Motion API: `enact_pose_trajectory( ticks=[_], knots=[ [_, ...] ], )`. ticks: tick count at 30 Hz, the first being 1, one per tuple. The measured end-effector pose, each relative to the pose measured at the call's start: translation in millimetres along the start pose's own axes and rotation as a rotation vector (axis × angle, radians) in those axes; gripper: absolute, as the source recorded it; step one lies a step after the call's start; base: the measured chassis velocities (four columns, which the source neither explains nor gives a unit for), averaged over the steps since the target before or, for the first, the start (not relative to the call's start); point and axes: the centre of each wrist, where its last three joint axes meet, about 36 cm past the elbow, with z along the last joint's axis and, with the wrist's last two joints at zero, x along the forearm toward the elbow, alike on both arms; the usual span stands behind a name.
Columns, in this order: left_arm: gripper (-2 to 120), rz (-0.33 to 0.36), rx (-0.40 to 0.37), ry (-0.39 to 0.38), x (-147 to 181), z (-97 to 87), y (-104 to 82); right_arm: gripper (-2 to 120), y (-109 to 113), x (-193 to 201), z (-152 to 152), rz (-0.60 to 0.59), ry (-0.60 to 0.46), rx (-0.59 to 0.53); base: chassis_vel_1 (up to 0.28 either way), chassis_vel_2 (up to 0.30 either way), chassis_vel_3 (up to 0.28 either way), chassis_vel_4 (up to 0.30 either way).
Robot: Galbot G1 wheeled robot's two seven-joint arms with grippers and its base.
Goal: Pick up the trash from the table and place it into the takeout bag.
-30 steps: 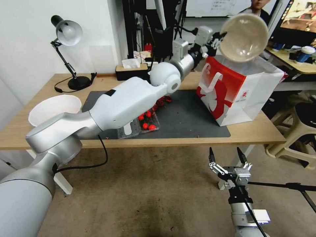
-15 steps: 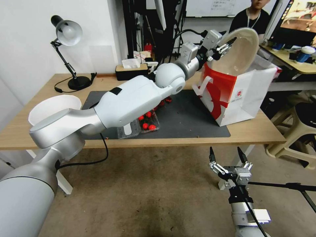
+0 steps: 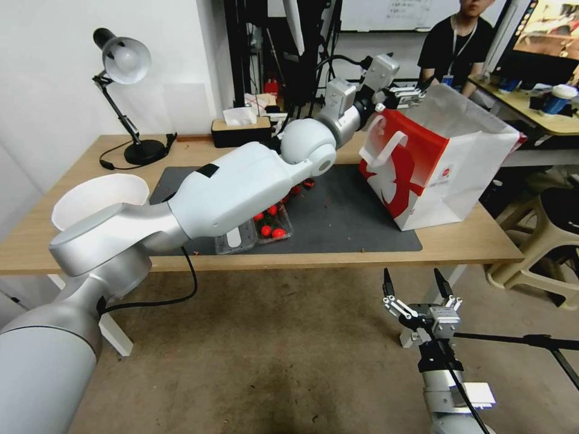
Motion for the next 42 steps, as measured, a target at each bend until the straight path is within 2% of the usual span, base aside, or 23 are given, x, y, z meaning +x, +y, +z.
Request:
enact_pose_trajectory(
  ticks=[1,4,5,6,8,9,10,13,14,17,19,22,24,25,26,28,30,35,39,40,42],
  knots=[
    [100,0.0,0.0,0.0,0,0.0,0.0,100,0,0,0,0.0,0.0,0.0,0.0,0.0,0.0,0.0],
    [100,-0.07,0.042,0.019,16,5.1,2.4,100,0,1,0,0.0,0.001,0.0,0.0,0.0,0.0,0.0],
    [100,-0.07,0.042,0.019,16,5.1,2.4,100,0,1,0,0.0,0.001,0.0,0.0,0.0,0.0,0.0],
    [100,-0.097,0.053,0.022,22,7.2,3.1,100,0,1,0,0.001,0.001,-0.001,0.0,0.0,0.0,0.0],
    [100,-0.194,0.079,0.026,42,15.5,1.0,100,1,1,-1,0.001,-0.001,-0.002,0.0,0.0,0.0,0.0],
    [100,-0.219,0.082,0.027,56,19.1,2.3,100,1,1,-1,0.002,0.0,-0.003,0.0,0.0,0.0,0.0],
    [100,-0.219,0.082,0.027,56,19.1,2.3,100,1,1,-1,0.002,0.0,-0.003,0.0,0.0,0.0,0.0],
    [100,-0.287,0.078,0.049,123,36.7,14.1,100,1,2,-2,0.001,-0.001,-0.002,0.0,0.0,0.0,0.0],
    [100,-0.287,0.078,0.049,123,36.7,14.1,100,1,2,-2,0.001,-0.001,-0.002,0.0,0.0,0.0,0.0],
    [100,-0.347,0.089,0.07,186,48.5,19.1,100,3,2,-4,-0.002,0.002,-0.011,0.0,0.0,0.0,0.0],
    [100,-0.362,0.093,0.077,199,52.0,18.7,100,3,2,-4,-0.002,0.003,-0.012,0.0,0.0,0.0,0.0],
    [100,-0.435,0.102,0.101,248,63.6,20.2,100,4,1,-5,-0.007,0.003,-0.013,0.0,0.0,0.0,0.0],
    [100,-0.455,0.101,0.099,260,64.0,20.1,100,4,1,-5,-0.009,0.003,-0.013,0.0,0.0,0.0,0.0],
    [100,-0.485,0.099,0.098,280,64.4,17.4,100,5,1,-4,-0.012,0.004,-0.013,0.0,0.0,0.0,0.0],
    [100,-0.485,0.099,0.098,280,64.4,17.4,100,5,1,-4,-0.012,0.004,-0.013,0.0,0.0,0.0,0.0],
    [100,-0.515,0.099,0.11,305,67.6,11.1,100,5,1,-4,-0.016,0.004,-0.012,0.0,0.0,0.0,0.0],
    [100,-0.559,0.097,0.13,339,72.4,-0.1,100,5,1,-5,-0.021,0.005,-0.011,0.0,0.0,0.0,0.0],
    [100,-0.6,0.08,0.129,369,77.4,-7.3,100,6,1,-5,-0.03,0.006,-0.011,0.0,0.0,0.0,0.0],
    [100,-0.637,0.068,0.159,409,85.3,-29.2,100,4,0,-8,-0.038,-0.002,-0.012,0.0,0.0,0.0,0.0],
    [100,-0.637,0.068,0.159,409,85.3,-29.2,100,4,0,-8,-0.038,-0.002,-0.012,0.0,0.0,0.0,0.0],
    [100,-0.674,0.072,0.168,427,86.8,-42.7,100,3,-3,-9,-0.044,-0.008,-0.015,0.0,0.0,0.0,0.0]
  ],
)
